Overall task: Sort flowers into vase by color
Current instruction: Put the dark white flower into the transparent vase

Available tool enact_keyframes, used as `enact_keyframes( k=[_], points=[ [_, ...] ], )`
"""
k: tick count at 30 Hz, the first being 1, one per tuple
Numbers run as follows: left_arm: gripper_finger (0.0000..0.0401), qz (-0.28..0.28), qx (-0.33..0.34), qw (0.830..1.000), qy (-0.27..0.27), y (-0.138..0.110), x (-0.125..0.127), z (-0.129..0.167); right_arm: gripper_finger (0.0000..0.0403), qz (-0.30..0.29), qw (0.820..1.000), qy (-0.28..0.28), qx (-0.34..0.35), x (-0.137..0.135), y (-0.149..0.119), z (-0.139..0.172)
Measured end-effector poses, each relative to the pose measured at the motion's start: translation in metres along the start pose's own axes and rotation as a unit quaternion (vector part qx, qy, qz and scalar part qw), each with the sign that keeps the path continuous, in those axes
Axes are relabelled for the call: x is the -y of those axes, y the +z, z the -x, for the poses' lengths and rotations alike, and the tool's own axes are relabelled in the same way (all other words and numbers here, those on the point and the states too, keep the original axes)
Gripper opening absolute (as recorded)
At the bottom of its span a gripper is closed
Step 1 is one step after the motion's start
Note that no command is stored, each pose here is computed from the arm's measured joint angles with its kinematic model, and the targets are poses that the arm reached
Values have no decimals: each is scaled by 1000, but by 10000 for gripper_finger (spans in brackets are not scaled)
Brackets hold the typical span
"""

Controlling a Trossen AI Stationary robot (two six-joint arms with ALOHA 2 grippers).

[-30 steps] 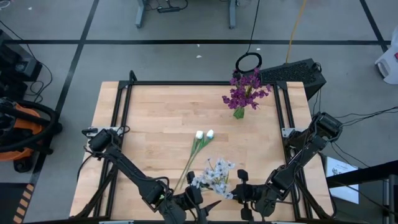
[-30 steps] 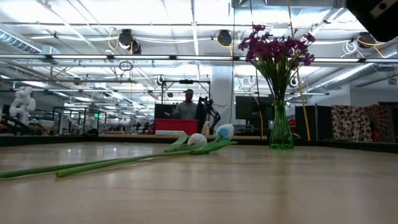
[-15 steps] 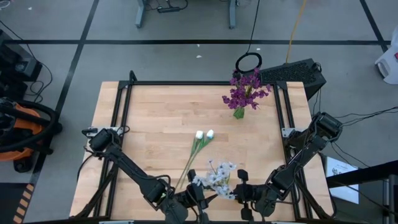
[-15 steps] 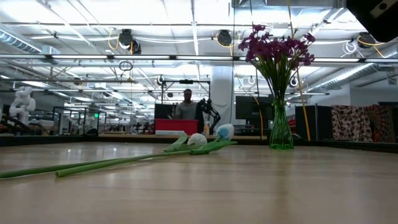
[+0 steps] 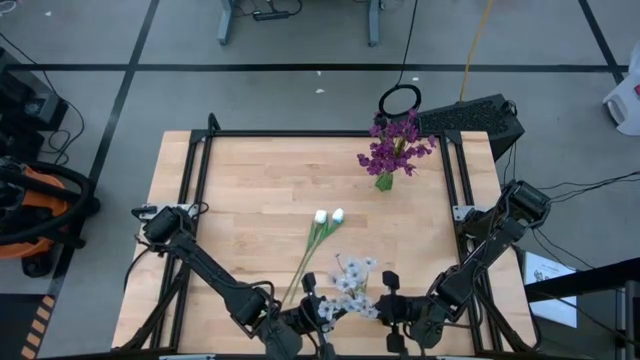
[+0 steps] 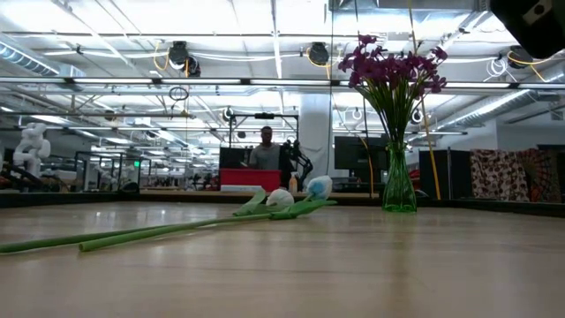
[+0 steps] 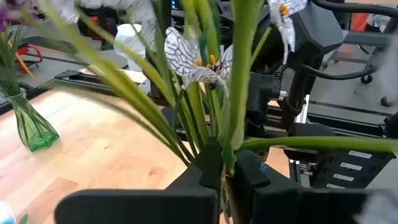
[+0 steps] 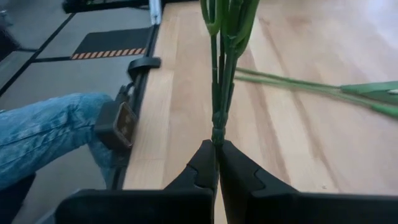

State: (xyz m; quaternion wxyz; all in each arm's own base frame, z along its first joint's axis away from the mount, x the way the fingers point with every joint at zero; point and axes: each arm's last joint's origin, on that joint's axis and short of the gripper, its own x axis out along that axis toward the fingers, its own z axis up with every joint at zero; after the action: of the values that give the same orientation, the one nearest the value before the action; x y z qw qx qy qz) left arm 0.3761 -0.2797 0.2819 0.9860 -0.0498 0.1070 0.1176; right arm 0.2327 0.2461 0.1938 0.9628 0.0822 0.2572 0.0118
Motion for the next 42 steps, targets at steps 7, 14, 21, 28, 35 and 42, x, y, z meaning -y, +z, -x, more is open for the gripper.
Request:
enact_keyframes(
  k=[7, 14, 21, 28, 35, 42],
  points=[
    [12, -37, -1, 999, 1, 0, 0, 0, 57, -5, 1000, -22, 22, -1, 0, 3],
    [13, -55, 3, 998, 3, 22, -9, 16, 165, -7, 1000, -20, 20, -2, -1, 3],
    [13, -84, 17, 993, 82, 47, -21, 56, 224, -6, 1000, -20, 19, -1, -1, 3],
    [13, -95, 34, 991, 93, 63, -23, 99, 233, -3, 1000, -21, 17, -1, -1, 3],
    [13, -91, 35, 988, 117, 58, -30, 138, 233, -3, 1000, -20, 16, -1, -1, 3],
    [13, -63, 44, 991, 114, 48, -37, 172, 233, -3, 1000, -20, 16, -1, -1, 3]
  ],
)
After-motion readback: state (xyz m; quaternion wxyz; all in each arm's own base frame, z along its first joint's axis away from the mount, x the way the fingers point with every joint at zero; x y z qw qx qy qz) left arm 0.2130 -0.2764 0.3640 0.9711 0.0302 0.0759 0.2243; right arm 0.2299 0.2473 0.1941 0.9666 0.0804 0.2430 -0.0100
